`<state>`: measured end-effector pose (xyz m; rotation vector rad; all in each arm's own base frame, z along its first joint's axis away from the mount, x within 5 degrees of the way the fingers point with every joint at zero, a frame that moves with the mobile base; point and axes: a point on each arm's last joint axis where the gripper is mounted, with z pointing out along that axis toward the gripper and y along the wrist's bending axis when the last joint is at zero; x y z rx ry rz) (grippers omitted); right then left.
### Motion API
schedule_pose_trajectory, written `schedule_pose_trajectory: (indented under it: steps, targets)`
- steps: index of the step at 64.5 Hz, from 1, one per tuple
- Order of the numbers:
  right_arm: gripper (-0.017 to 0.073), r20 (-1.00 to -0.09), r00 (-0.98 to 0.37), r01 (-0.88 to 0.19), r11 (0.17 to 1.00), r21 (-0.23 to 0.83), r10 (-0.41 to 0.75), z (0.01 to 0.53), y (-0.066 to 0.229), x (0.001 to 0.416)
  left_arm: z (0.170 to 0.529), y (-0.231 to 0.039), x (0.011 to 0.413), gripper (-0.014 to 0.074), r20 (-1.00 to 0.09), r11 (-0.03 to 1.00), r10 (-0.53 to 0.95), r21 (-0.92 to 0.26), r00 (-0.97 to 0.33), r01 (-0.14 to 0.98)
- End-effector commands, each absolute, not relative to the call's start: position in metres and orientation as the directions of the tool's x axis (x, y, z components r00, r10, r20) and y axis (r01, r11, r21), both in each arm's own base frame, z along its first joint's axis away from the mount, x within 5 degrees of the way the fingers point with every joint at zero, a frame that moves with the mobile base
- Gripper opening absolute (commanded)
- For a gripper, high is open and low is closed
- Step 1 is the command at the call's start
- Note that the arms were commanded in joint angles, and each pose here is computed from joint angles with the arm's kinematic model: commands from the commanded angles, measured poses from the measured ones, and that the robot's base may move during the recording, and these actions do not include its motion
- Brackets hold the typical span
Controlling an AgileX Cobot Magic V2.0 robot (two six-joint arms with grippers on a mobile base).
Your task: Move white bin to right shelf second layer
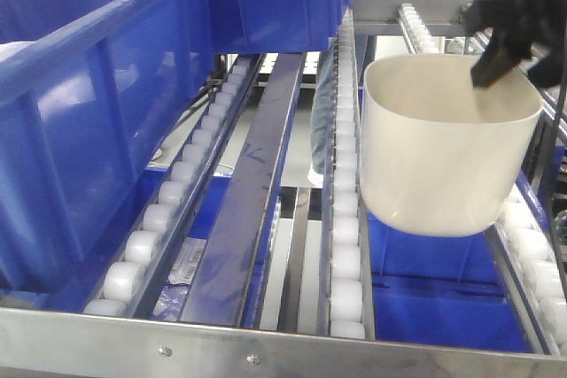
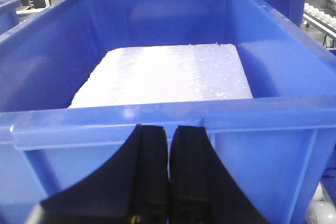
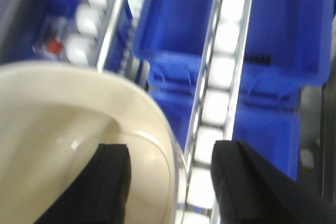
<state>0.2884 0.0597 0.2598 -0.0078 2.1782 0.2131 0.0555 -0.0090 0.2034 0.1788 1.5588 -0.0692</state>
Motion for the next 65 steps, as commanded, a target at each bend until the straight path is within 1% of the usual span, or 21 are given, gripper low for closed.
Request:
schedule_pose_trajectory:
  steps: [1,13,19,25,35,40,52,65]
  targets:
    - [0.0456,-0.89,-0.447,-0.12,0.98,0.161,0.092,0.294,0.059,0.284,0.199,-0.009,0.056,0.0085,-0.996,0.986,0.059,0.069,0.074,0.151]
    - [0.0452,-0.924,-0.366,-0.133,0.977,0.168,0.109,0.322,0.055,0.263,0.199,-0.009,0.056,0.0085,-0.996,0.986,0.059,0.069,0.074,0.151]
    - [0.0407,-0.945,-0.304,-0.143,0.975,0.172,0.122,0.338,0.051,0.246,0.199,-0.009,0.056,0.0085,-0.996,0.986,0.059,0.069,0.074,0.151]
    - [0.0301,-0.96,-0.245,-0.153,0.973,0.174,0.133,0.35,0.046,0.225,0.199,-0.009,0.056,0.0085,-0.996,0.986,0.059,0.069,0.074,0.151]
    - [0.0054,-0.981,-0.132,-0.167,0.972,0.163,0.142,0.362,0.036,0.183,0.199,-0.009,0.056,0.0085,-0.996,0.986,0.059,0.069,0.074,0.151]
    - [0.0065,-0.984,-0.09,-0.144,0.976,0.164,0.152,0.36,0.027,0.164,0.199,-0.009,0.056,0.0085,-0.996,0.986,0.059,0.069,0.074,0.151]
    - [0.0065,-0.986,0.011,-0.027,0.986,0.165,0.165,0.345,0.003,0.12,0.199,-0.009,0.056,0.0085,-0.996,0.986,0.059,0.069,0.074,0.151]
    - [0.0065,-0.984,0.081,0.059,0.985,0.165,0.16,0.316,-0.006,0.085,0.199,-0.009,0.056,0.0085,-0.996,0.986,0.059,0.069,0.074,0.151]
